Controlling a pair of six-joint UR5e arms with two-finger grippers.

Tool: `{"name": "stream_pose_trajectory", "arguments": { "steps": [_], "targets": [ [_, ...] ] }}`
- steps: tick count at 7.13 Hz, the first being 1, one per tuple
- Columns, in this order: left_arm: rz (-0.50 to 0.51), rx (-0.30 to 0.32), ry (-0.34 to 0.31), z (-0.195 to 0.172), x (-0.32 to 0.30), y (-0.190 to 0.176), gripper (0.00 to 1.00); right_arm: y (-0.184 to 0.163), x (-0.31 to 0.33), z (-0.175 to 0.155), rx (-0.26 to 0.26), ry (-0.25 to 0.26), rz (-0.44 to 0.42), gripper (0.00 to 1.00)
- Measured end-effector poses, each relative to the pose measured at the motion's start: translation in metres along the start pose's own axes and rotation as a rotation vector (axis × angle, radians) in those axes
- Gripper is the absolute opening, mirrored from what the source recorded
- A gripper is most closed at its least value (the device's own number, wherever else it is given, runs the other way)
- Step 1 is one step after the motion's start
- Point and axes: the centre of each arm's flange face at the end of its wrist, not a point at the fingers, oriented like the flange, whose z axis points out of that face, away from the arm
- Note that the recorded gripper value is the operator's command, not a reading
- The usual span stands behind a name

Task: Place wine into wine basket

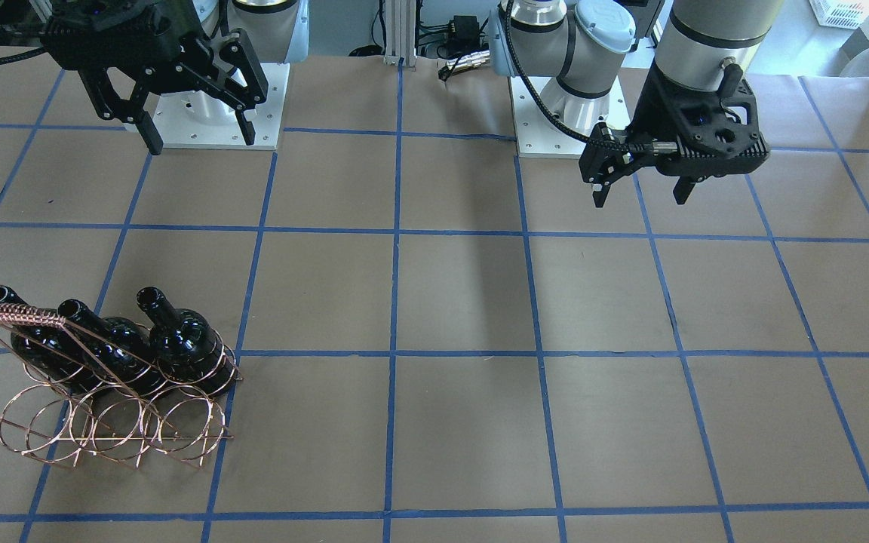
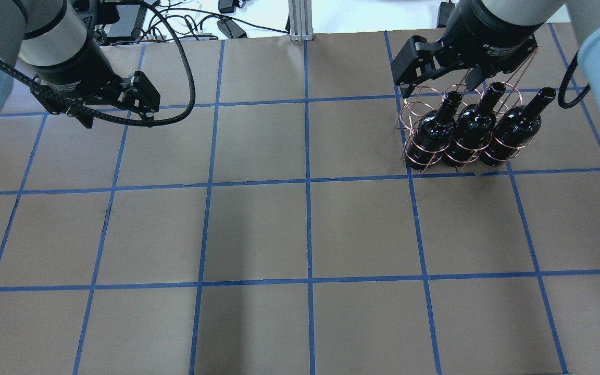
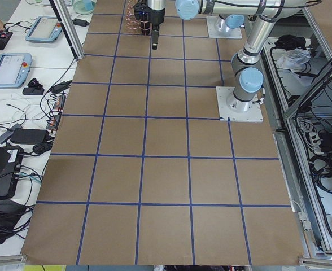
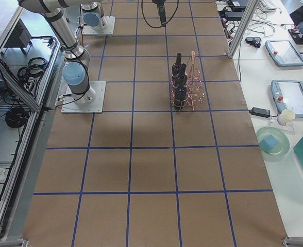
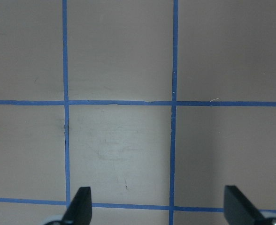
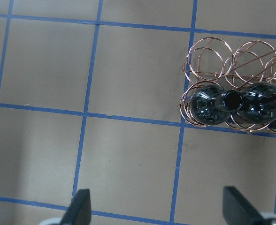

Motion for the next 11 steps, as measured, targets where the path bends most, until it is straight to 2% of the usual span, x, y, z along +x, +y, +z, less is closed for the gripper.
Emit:
{"name": "stream_pose_trajectory", "arguments": {
  "steps": [9, 11],
  "targets": [
    [0.006, -0.010, 0.001, 0.0037, 0.0010, 0.0078, 1.00, -0.0024, 0.0003, 0.0024, 0.006, 0.001, 0.007, 1.00],
    [0.003, -0.015, 0.000, 0.0056, 0.0011, 0.0087, 1.00, -0.0013, 0.0022, 0.0029, -0.006, 0.013, 0.010, 1.00]
  ]
}}
